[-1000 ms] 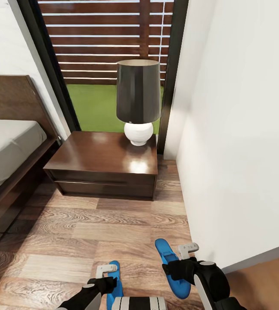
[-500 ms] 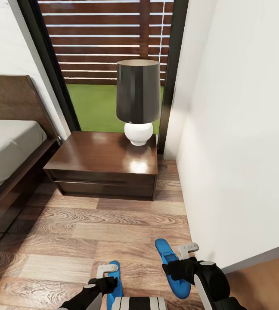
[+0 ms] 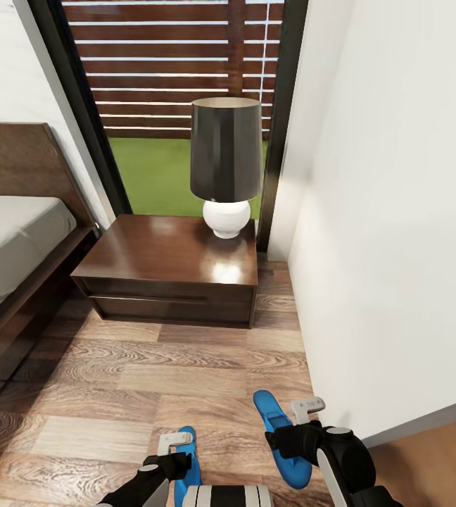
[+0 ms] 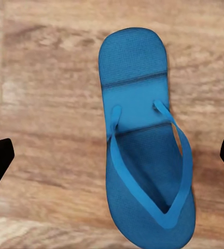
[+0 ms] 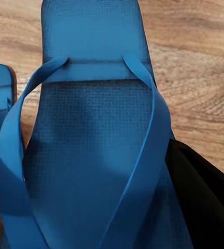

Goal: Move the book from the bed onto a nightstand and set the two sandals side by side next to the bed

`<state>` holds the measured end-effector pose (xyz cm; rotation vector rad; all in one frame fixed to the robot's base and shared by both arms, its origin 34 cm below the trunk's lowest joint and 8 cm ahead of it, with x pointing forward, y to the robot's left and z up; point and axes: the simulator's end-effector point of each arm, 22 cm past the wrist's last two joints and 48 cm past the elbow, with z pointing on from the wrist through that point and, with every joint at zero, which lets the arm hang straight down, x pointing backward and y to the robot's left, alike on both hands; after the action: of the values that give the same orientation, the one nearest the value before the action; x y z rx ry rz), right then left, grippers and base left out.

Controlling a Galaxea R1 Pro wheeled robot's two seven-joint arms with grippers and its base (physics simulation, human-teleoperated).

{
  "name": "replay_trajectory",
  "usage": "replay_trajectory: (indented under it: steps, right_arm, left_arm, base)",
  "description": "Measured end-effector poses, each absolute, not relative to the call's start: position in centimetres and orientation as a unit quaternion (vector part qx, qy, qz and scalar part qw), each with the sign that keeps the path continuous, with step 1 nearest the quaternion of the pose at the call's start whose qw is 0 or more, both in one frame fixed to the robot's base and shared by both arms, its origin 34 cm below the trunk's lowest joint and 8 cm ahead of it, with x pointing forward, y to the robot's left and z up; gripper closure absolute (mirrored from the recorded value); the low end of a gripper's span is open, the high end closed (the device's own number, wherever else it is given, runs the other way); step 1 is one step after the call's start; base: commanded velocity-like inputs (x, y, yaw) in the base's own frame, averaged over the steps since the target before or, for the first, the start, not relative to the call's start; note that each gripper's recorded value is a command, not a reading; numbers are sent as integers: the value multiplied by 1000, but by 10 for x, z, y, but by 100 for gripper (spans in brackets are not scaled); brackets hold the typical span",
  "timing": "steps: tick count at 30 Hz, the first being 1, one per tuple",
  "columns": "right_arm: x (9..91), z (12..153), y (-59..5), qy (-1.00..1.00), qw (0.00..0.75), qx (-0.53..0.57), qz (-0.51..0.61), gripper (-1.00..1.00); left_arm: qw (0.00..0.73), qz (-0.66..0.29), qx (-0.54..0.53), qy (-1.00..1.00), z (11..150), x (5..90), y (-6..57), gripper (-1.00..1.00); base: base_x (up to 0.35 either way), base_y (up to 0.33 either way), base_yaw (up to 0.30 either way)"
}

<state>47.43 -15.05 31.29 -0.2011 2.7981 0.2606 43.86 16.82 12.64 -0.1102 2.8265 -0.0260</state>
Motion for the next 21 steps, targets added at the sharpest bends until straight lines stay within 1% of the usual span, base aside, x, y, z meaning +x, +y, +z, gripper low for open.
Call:
replay_trajectory:
  steps: [21]
  right_arm:
    - [472, 308, -151, 981, 155, -70, 92, 100]
  left_arm:
    - [149, -9, -39, 988, 122, 434, 167, -100]
  base:
    - [0, 0, 0]
